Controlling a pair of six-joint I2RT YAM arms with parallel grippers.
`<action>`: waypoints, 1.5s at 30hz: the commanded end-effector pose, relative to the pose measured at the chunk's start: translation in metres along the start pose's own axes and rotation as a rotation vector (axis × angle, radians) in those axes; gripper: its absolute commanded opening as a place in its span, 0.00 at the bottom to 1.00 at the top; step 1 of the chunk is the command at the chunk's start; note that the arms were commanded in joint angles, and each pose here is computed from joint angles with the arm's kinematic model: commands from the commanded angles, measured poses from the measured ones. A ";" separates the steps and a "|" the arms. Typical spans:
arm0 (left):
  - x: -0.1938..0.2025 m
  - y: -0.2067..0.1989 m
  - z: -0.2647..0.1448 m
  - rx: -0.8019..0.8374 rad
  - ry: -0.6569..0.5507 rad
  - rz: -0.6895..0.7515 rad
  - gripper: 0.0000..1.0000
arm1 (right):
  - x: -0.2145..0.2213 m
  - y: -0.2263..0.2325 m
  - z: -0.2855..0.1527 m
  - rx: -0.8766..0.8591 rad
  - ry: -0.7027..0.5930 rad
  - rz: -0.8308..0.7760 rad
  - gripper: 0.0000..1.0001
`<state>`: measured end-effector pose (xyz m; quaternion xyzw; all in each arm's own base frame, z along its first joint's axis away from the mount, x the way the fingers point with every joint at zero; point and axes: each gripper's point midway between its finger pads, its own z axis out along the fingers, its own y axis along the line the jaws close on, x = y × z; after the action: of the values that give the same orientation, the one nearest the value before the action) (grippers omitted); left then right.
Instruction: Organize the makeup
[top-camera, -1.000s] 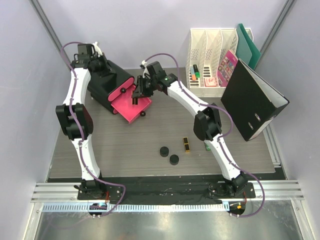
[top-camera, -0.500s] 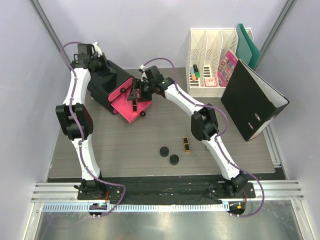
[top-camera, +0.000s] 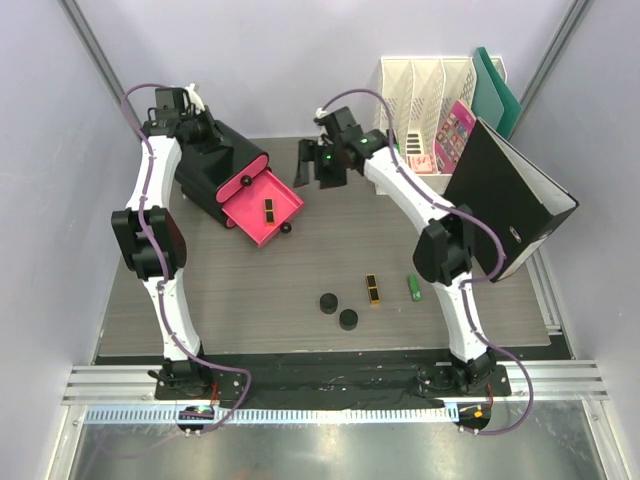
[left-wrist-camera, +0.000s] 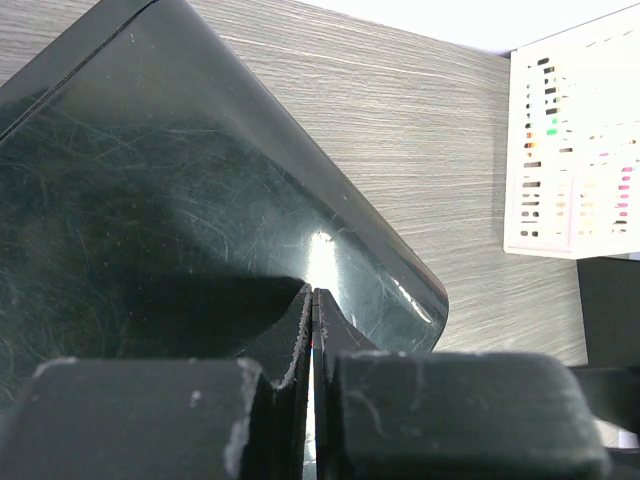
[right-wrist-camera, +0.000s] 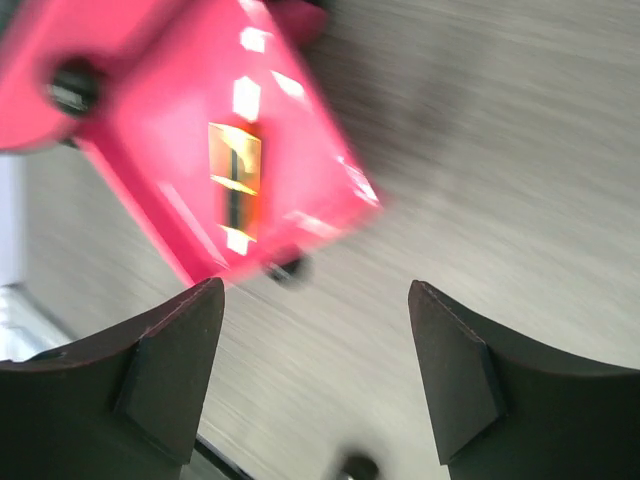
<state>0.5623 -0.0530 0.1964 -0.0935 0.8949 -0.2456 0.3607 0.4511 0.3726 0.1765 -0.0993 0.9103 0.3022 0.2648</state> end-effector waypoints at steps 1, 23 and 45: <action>0.158 0.097 0.021 -0.316 0.531 -0.144 0.00 | 0.058 -0.061 -0.057 0.289 0.240 -0.055 0.80; 0.164 0.099 0.020 -0.317 0.547 -0.144 0.00 | 0.256 -0.131 -0.103 0.513 0.875 0.027 0.73; 0.161 0.094 0.019 -0.302 0.543 -0.146 0.00 | 0.086 -0.064 -0.039 0.311 0.346 -0.130 0.01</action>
<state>0.5624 -0.0530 0.1954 -0.0921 0.8953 -0.2453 0.3602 0.3384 0.2595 0.0858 -0.1515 0.9853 0.0610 0.0494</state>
